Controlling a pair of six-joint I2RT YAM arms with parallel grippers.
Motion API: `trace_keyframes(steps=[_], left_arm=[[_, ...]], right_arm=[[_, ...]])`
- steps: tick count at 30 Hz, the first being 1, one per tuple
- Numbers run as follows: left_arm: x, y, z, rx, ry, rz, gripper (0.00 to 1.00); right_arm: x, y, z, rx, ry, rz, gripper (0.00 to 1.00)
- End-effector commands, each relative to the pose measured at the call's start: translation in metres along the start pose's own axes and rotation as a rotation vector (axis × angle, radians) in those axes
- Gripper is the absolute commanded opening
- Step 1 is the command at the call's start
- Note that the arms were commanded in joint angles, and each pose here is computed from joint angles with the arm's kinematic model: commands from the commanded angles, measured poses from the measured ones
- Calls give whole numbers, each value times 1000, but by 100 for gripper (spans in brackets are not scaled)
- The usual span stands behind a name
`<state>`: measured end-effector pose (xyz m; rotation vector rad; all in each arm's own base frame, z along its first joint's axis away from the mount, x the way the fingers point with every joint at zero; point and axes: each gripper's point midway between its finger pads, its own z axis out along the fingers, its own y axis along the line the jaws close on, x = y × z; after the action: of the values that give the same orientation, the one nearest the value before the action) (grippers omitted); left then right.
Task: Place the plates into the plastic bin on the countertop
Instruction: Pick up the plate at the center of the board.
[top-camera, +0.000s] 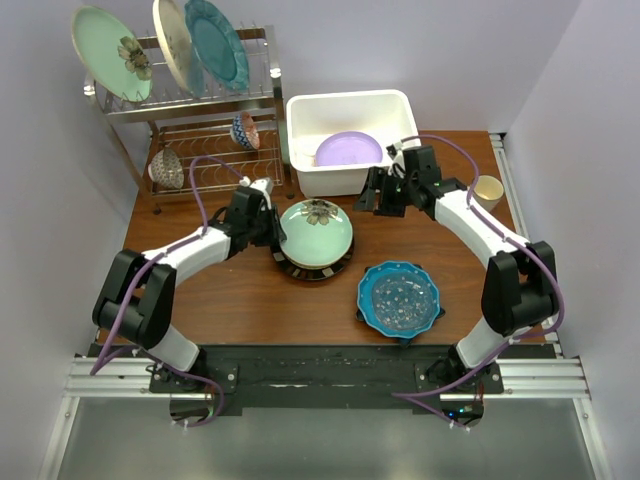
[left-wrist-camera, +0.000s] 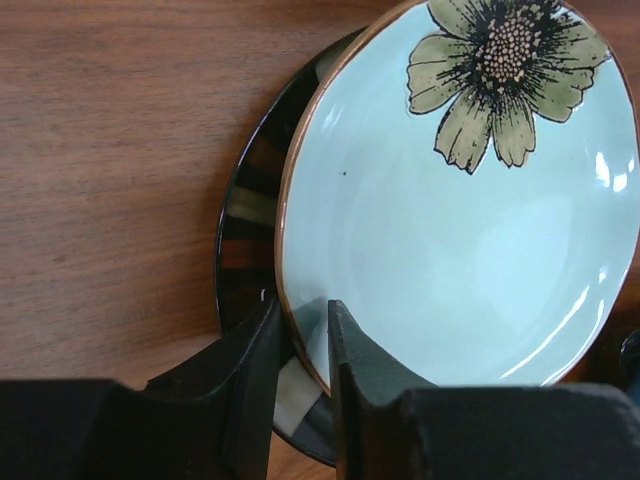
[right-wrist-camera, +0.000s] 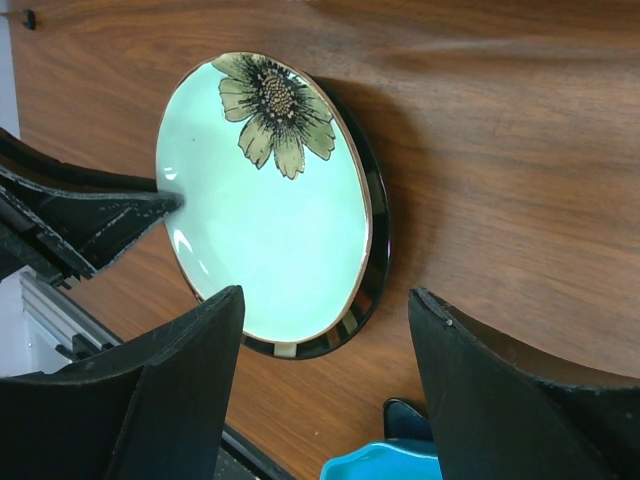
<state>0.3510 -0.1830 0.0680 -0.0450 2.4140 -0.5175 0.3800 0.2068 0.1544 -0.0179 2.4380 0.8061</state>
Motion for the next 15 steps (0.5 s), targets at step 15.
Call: trace_keyframes(steps=[15], left_arm=[[-28, -23, -1, 109, -93, -25, 0]], right_arm=[[31, -11, 31, -58, 80, 32, 67]])
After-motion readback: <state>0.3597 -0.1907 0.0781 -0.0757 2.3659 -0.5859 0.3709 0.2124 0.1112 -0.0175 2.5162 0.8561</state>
